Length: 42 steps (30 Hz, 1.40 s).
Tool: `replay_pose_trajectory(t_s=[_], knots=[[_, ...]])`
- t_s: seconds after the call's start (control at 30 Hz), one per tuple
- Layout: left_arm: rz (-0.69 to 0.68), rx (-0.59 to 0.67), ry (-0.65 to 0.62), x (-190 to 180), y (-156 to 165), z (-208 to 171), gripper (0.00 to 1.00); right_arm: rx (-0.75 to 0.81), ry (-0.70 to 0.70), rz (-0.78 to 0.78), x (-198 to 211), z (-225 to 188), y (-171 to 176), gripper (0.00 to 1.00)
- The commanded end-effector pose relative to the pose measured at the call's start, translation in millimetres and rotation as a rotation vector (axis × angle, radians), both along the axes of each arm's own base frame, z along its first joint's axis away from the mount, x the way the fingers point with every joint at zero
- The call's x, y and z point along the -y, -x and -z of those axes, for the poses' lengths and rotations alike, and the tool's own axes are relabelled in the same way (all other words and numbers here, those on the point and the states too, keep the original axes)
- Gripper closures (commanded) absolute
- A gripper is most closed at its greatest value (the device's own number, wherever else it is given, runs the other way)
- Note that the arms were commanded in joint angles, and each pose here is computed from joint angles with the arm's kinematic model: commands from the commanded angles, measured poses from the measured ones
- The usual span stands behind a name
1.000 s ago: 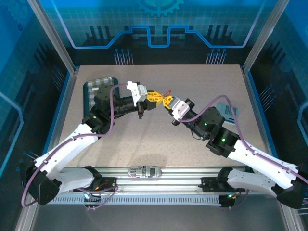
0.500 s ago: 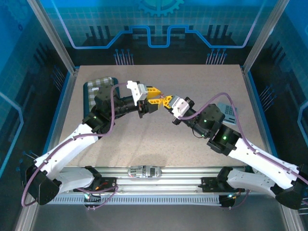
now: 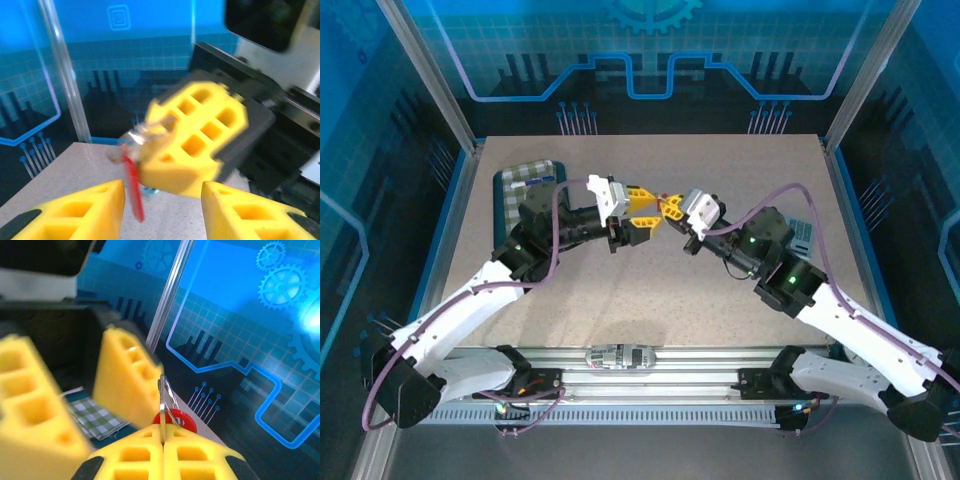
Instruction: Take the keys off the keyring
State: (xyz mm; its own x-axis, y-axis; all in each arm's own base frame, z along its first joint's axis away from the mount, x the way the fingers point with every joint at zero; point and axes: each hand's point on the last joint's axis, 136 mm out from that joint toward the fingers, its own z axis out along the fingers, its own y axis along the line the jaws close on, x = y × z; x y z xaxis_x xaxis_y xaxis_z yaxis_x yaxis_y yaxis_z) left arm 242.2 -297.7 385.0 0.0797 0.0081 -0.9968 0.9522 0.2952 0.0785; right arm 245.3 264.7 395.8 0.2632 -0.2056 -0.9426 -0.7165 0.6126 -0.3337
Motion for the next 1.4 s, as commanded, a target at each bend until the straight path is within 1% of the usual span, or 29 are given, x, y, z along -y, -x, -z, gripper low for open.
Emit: replay_pose_trajectory(t_s=[0.0, 0.07, 0.23, 0.3, 0.4, 0.43, 0.5, 0.57, 0.63, 0.83, 0.9, 1.03, 1.07, 1.17, 1.27, 1.37], knots=[[0.049, -0.035, 0.002, -2, 11, 6, 0.54, -0.046, -0.095, -0.054, 7, -26, 2, 1.00], [0.027, -0.035, 0.028, -9, 7, 2, 0.50, -0.096, -0.108, -0.087, 11, -23, 1, 1.00], [-0.021, -0.071, 0.100, -25, -7, -10, 0.48, -0.212, -0.140, -0.187, 13, -20, -1, 1.00], [-0.054, -0.131, 0.143, -34, -19, -17, 0.47, -0.257, -0.153, -0.224, 12, -19, -2, 1.00], [-0.063, -0.217, 0.183, -43, -30, -26, 0.46, -0.309, -0.160, -0.292, 8, -17, 1, 1.00], [-0.058, -0.227, 0.188, -44, -31, -28, 0.45, -0.323, -0.161, -0.310, 7, -16, 2, 1.00], [-0.013, -0.187, 0.195, -43, -24, -30, 0.44, -0.353, -0.157, -0.344, 4, -15, 4, 1.00], [0.011, -0.138, 0.220, -43, -18, -33, 0.41, -0.382, -0.153, -0.396, 0, -14, 9, 1.00], [0.022, -0.125, 0.243, -46, -15, -37, 0.41, -0.404, -0.151, -0.448, -3, -13, 14, 1.00], [0.198, -0.177, 0.218, -41, 3, -49, 0.53, -0.470, -0.186, -0.529, -3, -15, 14, 1.00], [0.246, -0.193, 0.200, -41, 8, -49, 0.59, -0.481, -0.193, -0.552, -2, -16, 13, 1.00], [0.359, -0.234, 0.168, -37, 19, -51, 0.63, -0.506, -0.200, -0.610, -4, -17, 17, 1.00], [0.386, -0.242, 0.164, -37, 21, -52, 0.64, -0.513, -0.203, -0.624, -4, -18, 17, 1.00], [0.419, -0.274, 0.163, -36, 18, -51, 0.56, -0.530, -0.202, -0.657, -6, -18, 19, 1.00], [0.447, -0.300, 0.156, -34, 16, -48, 0.54, -0.540, -0.212, -0.678, -6, -21, 19, 1.00], [0.497, -0.310, 0.158, -33, 17, -52, 0.54, -0.547, -0.219, -0.695, -6, -24, 19, 1.00]])
